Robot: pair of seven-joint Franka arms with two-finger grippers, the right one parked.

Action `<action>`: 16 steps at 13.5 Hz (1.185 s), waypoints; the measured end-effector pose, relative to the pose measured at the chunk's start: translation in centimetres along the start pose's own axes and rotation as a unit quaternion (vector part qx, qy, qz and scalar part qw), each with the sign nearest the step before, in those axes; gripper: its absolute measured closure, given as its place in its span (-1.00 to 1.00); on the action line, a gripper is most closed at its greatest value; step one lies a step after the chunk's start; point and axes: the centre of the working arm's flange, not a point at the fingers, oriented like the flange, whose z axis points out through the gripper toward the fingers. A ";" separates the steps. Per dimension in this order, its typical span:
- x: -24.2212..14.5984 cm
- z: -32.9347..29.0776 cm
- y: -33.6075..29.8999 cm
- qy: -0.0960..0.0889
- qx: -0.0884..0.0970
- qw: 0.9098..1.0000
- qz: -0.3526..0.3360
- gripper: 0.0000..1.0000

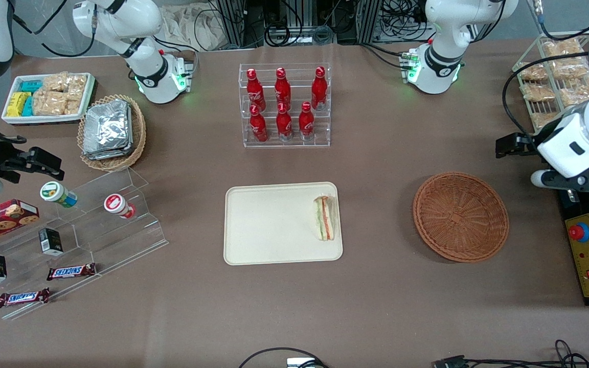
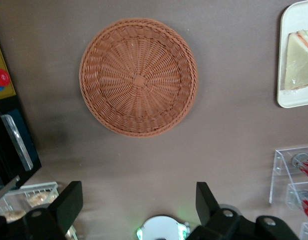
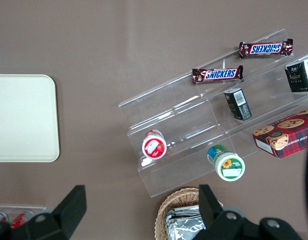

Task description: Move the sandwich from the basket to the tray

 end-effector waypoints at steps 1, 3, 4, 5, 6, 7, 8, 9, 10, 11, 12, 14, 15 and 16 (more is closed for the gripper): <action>-0.8 0.4 0.0 0.016 0.004 1.000 0.003 -1.00; -2.3 1.1 0.3 0.043 0.010 0.999 0.007 -1.00; -2.7 0.9 0.5 0.055 0.012 0.998 0.009 -1.00; -2.9 0.5 0.5 0.064 0.015 0.998 0.012 -1.00; -3.0 0.0 0.5 0.071 0.017 0.997 0.017 -1.00; -3.0 -0.2 0.5 0.073 0.018 0.997 0.021 -1.00; -3.0 -0.3 0.4 0.074 0.019 0.997 0.022 -1.00; -3.1 -0.3 0.4 0.072 0.019 0.997 0.022 -1.00; -3.1 -0.2 0.4 0.069 0.019 0.997 0.022 -1.00; -3.2 -0.2 0.4 0.064 0.018 0.998 0.022 -1.00; -3.4 -0.2 0.4 0.058 0.018 0.998 0.022 -1.00; -3.3 0.2 0.4 0.050 0.018 0.998 0.022 -1.00; -3.1 0.5 0.3 0.046 0.017 0.999 0.021 -1.00; -2.8 0.9 0.2 0.042 0.016 0.999 0.021 -1.00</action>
